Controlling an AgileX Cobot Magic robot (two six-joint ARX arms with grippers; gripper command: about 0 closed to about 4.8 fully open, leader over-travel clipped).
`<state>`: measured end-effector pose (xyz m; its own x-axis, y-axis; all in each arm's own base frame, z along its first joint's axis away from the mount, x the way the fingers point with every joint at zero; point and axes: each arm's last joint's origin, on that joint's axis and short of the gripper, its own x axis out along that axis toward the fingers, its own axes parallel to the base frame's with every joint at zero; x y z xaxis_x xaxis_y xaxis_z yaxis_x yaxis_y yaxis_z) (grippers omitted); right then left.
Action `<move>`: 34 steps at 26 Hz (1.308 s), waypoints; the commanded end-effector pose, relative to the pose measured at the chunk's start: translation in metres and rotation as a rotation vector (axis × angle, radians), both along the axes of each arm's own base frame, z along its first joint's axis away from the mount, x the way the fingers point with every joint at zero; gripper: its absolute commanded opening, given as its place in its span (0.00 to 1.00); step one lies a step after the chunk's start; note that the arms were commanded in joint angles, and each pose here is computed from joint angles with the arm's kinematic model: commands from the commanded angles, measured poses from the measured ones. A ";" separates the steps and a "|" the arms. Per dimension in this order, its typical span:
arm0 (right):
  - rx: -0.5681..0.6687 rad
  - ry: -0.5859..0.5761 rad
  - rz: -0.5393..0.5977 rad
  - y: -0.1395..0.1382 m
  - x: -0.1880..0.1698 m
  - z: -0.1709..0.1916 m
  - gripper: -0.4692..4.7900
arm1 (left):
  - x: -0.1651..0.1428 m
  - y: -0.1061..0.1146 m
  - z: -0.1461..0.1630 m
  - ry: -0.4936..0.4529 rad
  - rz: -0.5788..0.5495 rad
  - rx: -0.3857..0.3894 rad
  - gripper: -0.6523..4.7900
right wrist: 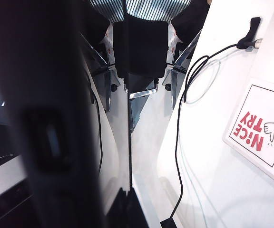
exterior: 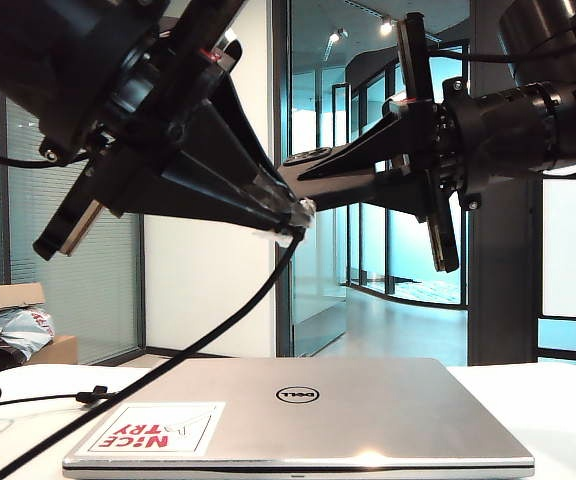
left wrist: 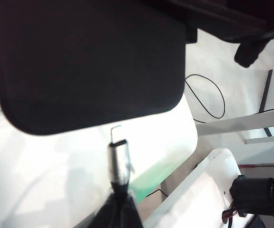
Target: Pick up the charging cable and the phone, plug the charging cable into the charging port on the phone, and finally place them back on the table.
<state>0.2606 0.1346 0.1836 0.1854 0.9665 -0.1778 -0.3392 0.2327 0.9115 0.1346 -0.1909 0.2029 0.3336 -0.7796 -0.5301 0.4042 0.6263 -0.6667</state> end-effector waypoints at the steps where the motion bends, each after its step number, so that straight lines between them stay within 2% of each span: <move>1: 0.019 -0.048 0.018 0.002 0.000 0.007 0.08 | 0.001 0.000 0.002 -0.017 0.000 -0.014 0.11; 34: 0.028 -0.044 0.036 0.001 0.000 0.007 0.08 | 0.000 0.000 0.001 -0.010 0.000 -0.005 0.11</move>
